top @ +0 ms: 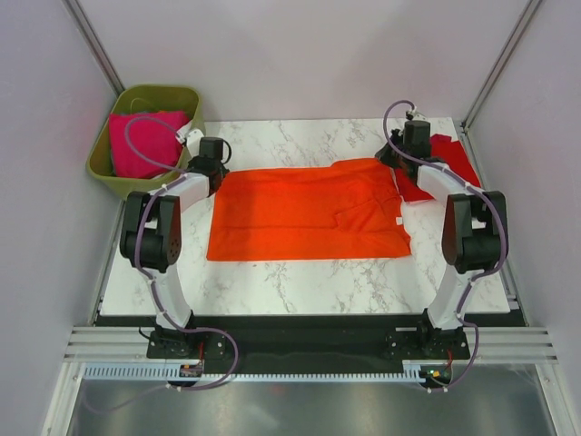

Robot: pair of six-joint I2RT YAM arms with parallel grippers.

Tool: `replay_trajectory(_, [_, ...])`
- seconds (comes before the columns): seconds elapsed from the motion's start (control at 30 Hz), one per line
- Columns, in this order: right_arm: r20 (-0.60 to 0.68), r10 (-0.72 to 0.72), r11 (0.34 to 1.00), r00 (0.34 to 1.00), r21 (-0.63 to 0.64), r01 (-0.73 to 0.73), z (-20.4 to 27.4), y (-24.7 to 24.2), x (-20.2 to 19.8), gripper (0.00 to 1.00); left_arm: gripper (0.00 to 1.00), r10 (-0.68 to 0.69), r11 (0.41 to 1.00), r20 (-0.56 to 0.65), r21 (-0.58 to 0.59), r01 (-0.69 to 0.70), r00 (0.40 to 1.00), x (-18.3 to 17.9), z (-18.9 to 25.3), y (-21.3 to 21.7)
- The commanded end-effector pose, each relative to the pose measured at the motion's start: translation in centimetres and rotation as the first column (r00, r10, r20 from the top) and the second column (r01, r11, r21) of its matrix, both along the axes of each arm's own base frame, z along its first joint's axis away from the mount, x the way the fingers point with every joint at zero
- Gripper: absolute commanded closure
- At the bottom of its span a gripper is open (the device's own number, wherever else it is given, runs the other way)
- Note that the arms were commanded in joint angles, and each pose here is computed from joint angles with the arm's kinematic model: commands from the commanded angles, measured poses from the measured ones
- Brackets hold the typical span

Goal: Fold and stack the t-shirts
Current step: Fold the tshirt

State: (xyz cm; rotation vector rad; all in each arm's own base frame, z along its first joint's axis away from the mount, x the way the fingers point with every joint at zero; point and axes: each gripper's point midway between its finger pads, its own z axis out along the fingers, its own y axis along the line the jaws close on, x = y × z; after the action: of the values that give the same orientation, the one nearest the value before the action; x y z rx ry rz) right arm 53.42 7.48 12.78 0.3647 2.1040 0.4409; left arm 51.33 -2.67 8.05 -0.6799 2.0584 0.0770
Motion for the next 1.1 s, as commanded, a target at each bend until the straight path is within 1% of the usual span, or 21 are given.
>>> replay_trajectory(0.0, [0.072,0.001,1.0,0.997,-0.006,0.0,2.8,-0.3,-0.5,0.98,0.98,-0.019,1.0,0.116,-0.001,0.02,0.993,0.5,3.8,-0.5])
replay_trajectory(0.23, [0.057,-0.011,1.0,0.998,-0.01,0.012,2.5,-0.6,-2.1,0.98,0.98,-0.015,1.0,0.12,0.007,0.014,0.993,-0.8,4.1,-0.7])
replay_trajectory(0.4, [0.063,-0.021,1.0,0.998,-0.013,0.022,3.2,-0.8,-3.2,0.98,0.98,-0.053,0.998,0.125,0.041,0.049,0.991,-1.2,4.6,-1.3])
replay_trajectory(0.63, [0.052,-0.048,0.998,0.997,-0.028,0.049,3.1,-1.5,-4.7,0.97,0.98,-0.023,0.999,0.115,0.048,0.018,0.993,-2.9,4.1,-0.7])
replay_trajectory(0.9, [-0.004,-0.055,0.998,0.998,-0.02,0.055,0.2,-1.5,-6.7,0.96,0.98,0.002,0.999,0.09,0.032,-0.005,0.996,-4.3,2.7,-0.3])
replay_trajectory(1.07, [0.001,-0.057,0.998,0.998,-0.01,0.057,-0.1,-1.5,-8.0,0.96,0.98,0.034,0.999,0.089,0.018,-0.035,0.995,-4.9,2.5,0.2])
